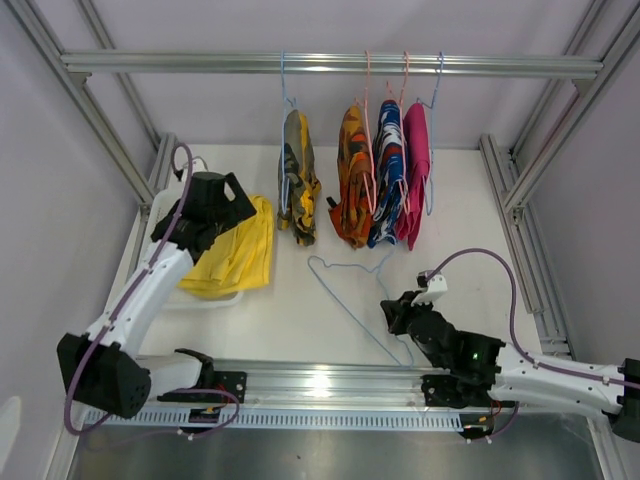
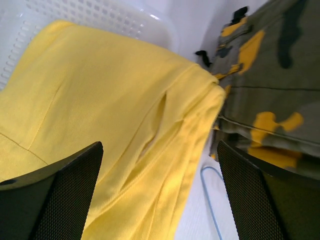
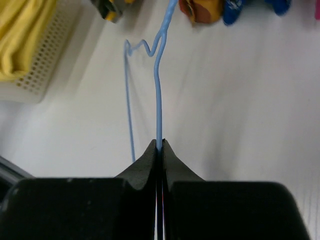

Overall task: Remove the trousers from the hanger
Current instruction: Place the trousers in the bin.

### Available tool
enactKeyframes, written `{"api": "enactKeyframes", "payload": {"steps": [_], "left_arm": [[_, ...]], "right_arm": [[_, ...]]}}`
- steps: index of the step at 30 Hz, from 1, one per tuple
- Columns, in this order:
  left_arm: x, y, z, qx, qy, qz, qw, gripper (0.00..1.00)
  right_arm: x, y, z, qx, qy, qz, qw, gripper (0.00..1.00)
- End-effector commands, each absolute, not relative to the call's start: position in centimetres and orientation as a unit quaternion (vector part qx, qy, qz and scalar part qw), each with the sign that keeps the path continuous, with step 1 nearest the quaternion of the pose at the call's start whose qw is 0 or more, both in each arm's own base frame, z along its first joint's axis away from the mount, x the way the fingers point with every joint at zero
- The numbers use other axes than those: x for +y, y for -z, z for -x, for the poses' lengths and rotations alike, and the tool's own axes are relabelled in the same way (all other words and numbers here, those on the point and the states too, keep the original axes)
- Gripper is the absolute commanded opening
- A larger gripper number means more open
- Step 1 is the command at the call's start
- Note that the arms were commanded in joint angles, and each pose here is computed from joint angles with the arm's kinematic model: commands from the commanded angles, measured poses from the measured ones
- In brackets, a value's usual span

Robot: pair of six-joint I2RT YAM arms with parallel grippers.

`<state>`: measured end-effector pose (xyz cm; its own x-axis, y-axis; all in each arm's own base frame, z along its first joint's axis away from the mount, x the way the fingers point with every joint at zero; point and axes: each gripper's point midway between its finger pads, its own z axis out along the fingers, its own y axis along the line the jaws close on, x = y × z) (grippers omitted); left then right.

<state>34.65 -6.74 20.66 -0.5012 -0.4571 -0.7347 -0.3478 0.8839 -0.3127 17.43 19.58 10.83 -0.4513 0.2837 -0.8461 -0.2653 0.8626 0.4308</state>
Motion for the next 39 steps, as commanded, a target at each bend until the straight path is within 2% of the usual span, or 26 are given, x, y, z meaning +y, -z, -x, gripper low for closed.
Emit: {"api": "enactKeyframes", "payload": {"steps": [1, 5, 11, 16, 26, 39], "left_arm": [[-7.6, -24.2, -33.6, 0.858, 0.096, 0.199, 0.463, 0.99], [-7.7, -26.3, -32.9, 0.848, 0.095, 0.166, 0.494, 0.99], [-7.6, -25.0, -32.4, 0.858, 0.076, 0.14, 0.489, 0.99], [-7.5, -25.5, -31.8, 0.843, 0.088, 0.131, 0.514, 1.0], [-7.3, -26.5, -30.4, 0.822, 0.106, 0.116, 0.548, 0.99], [-8.2, -26.8, -30.3, 0.821, 0.134, 0.101, 0.546, 0.99]], "right_arm": [[20.5, -16.0, -17.3, 0.782, -0.27, 0.027, 0.561, 0.0], [21.9, -19.4, -15.8, 0.767, -0.286, 0.078, 0.569, 0.0], [24.0, -25.0, -13.1, 0.736, -0.321, 0.155, 0.576, 0.0], [25.4, -27.7, -10.8, 0.723, -0.325, 0.193, 0.578, 0.0], [25.1, -36.1, -9.3, 0.694, -0.301, 0.2, 0.623, 0.0], [22.6, -46.9, -9.0, 0.634, -0.355, 0.184, 0.662, 0.0]]}}
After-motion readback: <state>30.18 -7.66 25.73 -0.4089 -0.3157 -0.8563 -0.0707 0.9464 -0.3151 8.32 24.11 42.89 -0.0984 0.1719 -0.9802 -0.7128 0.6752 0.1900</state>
